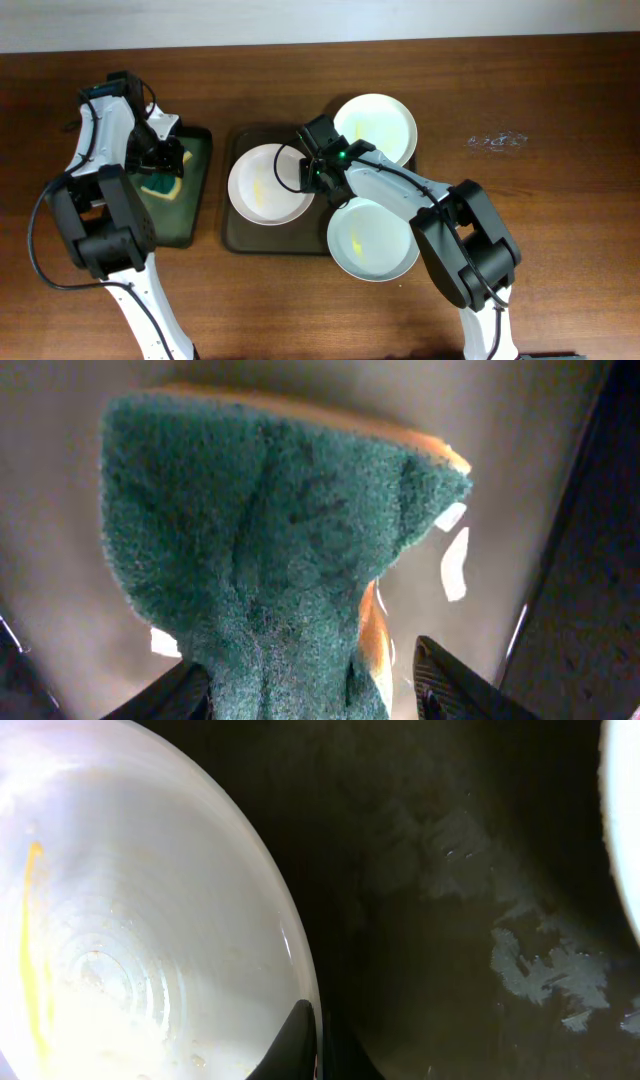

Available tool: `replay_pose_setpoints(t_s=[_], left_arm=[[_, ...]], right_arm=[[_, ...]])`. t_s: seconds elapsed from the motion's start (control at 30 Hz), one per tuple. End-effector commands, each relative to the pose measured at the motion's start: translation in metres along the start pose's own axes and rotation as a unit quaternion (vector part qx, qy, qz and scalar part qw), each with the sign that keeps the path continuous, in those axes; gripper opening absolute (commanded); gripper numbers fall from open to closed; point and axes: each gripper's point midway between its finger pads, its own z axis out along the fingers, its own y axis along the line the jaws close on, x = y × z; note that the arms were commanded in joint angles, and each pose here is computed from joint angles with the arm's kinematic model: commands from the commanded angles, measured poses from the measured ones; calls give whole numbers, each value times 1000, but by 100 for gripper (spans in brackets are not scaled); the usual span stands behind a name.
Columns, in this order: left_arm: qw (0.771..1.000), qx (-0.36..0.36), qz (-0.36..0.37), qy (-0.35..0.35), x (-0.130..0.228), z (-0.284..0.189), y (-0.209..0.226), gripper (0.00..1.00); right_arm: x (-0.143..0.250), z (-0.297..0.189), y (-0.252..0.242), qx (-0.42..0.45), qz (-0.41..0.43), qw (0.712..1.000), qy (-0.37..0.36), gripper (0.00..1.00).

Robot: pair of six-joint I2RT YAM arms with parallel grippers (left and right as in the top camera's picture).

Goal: Clean dirty plates on tray and stack at the side

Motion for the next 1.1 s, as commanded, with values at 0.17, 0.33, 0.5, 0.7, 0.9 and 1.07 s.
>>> replay_pose_setpoints(t_s=[0.17, 0.33, 0.5, 0.7, 0.9, 1.07], left_arm=[[1000, 19, -6, -12, -11, 15, -1, 0], [998, 6, -42, -51, -33, -24, 6, 0], [984, 138, -28, -112, -57, -93, -58, 0], [981, 177, -7, -75, -65, -78, -149, 0], [993, 87, -82, 16, -39, -20, -181, 0], [992, 57, -93, 70, -9, 23, -187, 0]], right_arm=[[10, 12, -10, 28, -9, 999, 13, 4], [11, 12, -8, 24, -9, 1000, 15, 4], [14, 11, -5, -11, 26, 999, 38, 4], [14, 7, -19, -34, 93, 993, 72, 4], [15, 7, -21, -28, 99, 992, 72, 4], [14, 7, -22, -27, 99, 992, 71, 4]])
